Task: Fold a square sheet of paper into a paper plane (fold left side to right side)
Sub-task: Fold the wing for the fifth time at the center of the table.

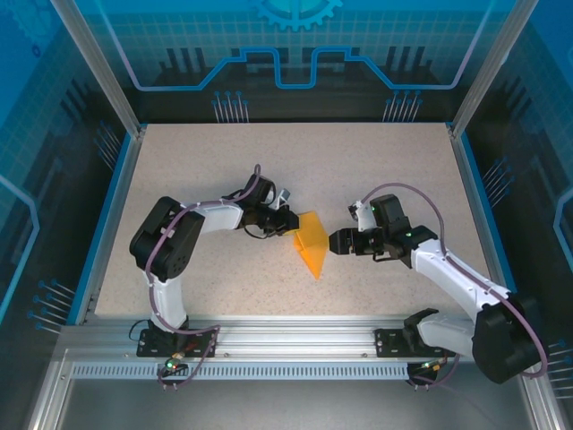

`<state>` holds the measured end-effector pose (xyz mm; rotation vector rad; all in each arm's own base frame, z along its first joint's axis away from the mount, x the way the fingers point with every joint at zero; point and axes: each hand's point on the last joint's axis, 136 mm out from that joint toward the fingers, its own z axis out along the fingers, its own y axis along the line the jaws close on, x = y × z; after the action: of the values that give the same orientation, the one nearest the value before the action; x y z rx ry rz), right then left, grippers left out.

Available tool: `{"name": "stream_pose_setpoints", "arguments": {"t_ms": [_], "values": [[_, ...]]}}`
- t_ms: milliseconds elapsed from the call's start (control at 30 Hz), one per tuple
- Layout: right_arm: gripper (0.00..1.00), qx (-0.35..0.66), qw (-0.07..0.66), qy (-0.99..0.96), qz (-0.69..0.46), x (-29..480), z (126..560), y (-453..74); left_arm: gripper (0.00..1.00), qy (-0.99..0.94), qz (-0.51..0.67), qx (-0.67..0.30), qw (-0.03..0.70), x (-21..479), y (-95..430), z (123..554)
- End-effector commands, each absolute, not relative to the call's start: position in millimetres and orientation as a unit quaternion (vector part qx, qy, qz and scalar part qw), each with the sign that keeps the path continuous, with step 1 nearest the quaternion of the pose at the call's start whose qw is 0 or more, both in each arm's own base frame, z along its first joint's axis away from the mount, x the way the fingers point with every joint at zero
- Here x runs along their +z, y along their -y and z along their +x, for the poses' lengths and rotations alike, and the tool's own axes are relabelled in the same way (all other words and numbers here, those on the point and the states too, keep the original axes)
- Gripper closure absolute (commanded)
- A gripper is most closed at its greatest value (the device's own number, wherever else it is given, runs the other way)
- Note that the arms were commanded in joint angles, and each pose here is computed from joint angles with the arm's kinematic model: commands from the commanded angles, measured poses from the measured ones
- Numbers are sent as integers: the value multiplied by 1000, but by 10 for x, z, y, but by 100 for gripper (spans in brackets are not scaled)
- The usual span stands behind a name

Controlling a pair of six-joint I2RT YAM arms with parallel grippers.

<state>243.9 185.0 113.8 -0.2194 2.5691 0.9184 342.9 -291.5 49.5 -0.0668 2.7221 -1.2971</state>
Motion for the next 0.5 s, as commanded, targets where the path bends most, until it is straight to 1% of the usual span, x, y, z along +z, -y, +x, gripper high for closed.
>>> {"name": "stream_pose_setpoints", "arguments": {"t_ms": [0, 200, 467], "values": [[33, 362, 205, -905, -91, 1168, 2541, -1904, 92, -896, 21, -436, 75, 617, 2897, 3365], [35, 420, 209, -876, -113, 1198, 2807, -2015, 96, -880, 54, -462, 90, 742, 2778, 3219], [37, 450, 180, -865, -132, 960, 3064, -2184, 97, -860, 96, -491, 101, 851, 2733, 3025]]}}
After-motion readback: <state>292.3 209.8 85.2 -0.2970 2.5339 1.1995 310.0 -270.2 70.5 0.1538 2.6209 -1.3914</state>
